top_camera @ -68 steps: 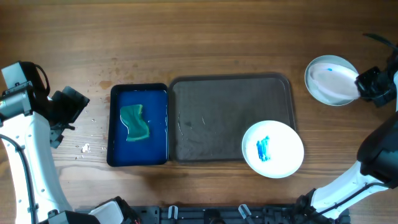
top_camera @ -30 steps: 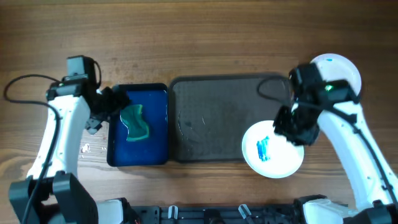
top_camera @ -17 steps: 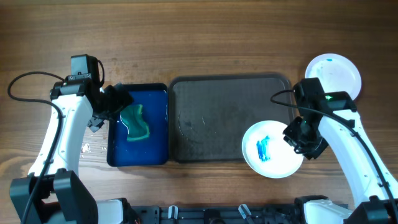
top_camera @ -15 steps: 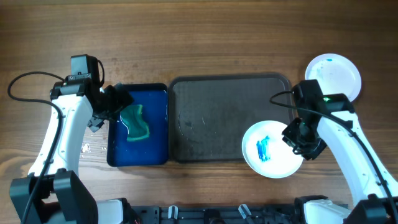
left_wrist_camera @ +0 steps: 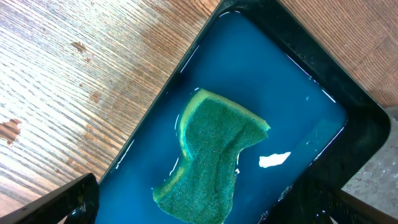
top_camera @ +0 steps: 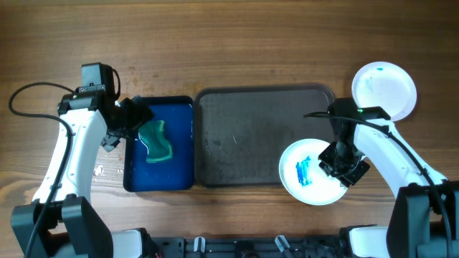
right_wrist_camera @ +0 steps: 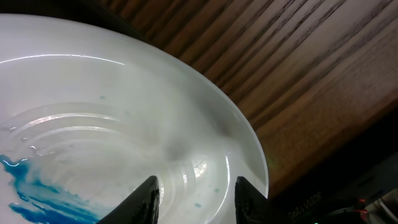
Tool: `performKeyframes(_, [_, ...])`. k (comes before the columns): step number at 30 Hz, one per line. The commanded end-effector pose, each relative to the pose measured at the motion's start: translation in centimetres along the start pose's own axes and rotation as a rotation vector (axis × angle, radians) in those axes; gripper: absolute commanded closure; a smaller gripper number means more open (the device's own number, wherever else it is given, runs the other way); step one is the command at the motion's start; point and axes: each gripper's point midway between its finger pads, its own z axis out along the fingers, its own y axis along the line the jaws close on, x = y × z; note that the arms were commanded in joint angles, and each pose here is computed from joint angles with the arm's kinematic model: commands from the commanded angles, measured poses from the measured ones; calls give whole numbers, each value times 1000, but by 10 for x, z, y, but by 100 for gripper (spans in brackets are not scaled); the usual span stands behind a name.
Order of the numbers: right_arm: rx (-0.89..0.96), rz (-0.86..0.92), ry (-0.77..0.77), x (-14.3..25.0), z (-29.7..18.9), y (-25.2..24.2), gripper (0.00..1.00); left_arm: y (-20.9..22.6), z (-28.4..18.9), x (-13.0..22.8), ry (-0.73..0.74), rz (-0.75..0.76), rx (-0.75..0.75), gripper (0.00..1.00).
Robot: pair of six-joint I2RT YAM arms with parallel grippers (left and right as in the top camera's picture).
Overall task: Clean dirty plates on tray and stack at the side
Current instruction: 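Move the right gripper to the last dirty plate's right rim, then grip the plate rim with the right gripper and drag it left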
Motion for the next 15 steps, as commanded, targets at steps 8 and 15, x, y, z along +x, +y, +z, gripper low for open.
performKeyframes(8, [25, 88, 77, -14, 6, -33, 59, -1, 3, 2, 8, 17, 2, 0])
performKeyframes(15, [-86, 42, 64, -18, 25, -13, 64, -1, 3, 2, 9, 17, 1, 0])
